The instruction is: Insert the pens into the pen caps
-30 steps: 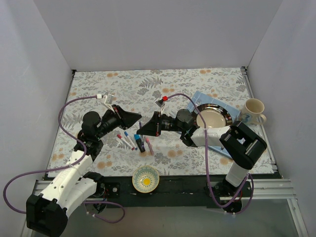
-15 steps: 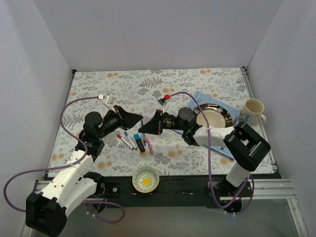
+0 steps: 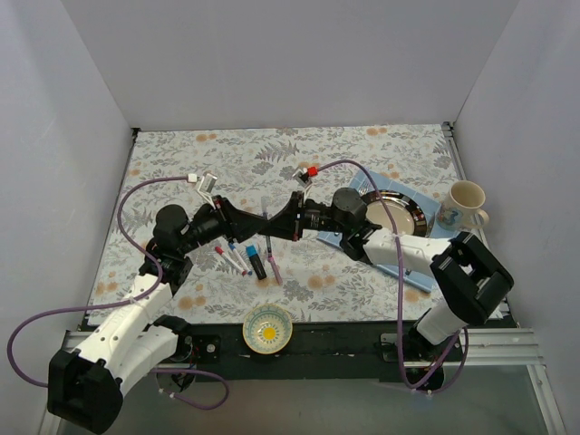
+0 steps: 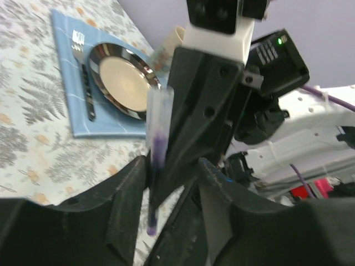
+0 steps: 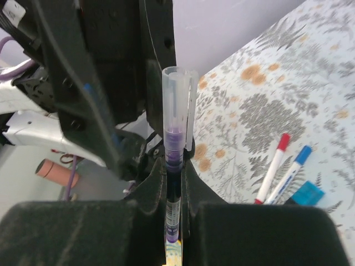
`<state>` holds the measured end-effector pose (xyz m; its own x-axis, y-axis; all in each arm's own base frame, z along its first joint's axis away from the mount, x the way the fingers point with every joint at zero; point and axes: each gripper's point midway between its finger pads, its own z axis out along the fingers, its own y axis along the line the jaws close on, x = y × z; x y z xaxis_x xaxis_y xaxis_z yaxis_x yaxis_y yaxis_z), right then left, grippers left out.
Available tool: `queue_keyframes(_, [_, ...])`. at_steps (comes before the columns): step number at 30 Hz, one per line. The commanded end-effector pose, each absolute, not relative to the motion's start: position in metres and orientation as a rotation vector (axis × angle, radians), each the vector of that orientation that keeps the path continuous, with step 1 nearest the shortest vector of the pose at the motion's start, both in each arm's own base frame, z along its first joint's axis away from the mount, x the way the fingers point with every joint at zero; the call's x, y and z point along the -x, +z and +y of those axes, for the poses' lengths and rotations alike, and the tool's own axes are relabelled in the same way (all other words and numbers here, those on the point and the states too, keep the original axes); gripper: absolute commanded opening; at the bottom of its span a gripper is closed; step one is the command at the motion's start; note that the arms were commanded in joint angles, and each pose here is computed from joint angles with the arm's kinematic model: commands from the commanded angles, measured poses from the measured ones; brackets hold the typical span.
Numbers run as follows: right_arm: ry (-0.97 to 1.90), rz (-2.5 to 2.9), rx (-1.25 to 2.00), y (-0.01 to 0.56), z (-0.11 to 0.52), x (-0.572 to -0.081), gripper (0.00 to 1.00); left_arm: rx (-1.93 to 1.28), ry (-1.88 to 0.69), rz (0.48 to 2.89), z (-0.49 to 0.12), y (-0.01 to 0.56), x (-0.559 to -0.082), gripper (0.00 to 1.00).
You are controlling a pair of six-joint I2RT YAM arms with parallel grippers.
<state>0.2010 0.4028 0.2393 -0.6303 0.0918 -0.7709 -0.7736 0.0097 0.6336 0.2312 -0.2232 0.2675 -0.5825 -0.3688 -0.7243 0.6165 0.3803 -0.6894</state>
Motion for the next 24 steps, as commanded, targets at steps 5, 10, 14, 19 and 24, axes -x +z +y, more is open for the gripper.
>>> queue_keyframes(5, [1.482, 1.475, 0.690, 0.295, 0.387, -0.227, 0.01, -0.373, -1.481, 1.650, -0.233, 0.304, -0.203, 0.59])
queue_keyframes(10, [1.411, 1.416, 0.647, 0.324, 0.375, -0.232, 0.01, -0.453, -1.471, 1.638, -0.234, 0.301, -0.196, 0.64])
queue_keyframes(14, [1.414, 1.371, 0.643, 0.347, 0.371, -0.229, 0.01, -0.471, -1.494, 1.652, -0.236, 0.293, -0.194, 0.64])
queue_keyframes(19, [1.460, 1.329, 0.634, 0.364, 0.369, -0.221, 0.01, -0.512, -1.567, 1.609, -0.241, 0.298, -0.190, 0.64])
queue_keyframes(24, [1.504, 1.306, 0.629, 0.371, 0.373, -0.214, 0.01, -0.563, -1.594, 1.575, -0.249, 0.306, -0.193, 0.61])
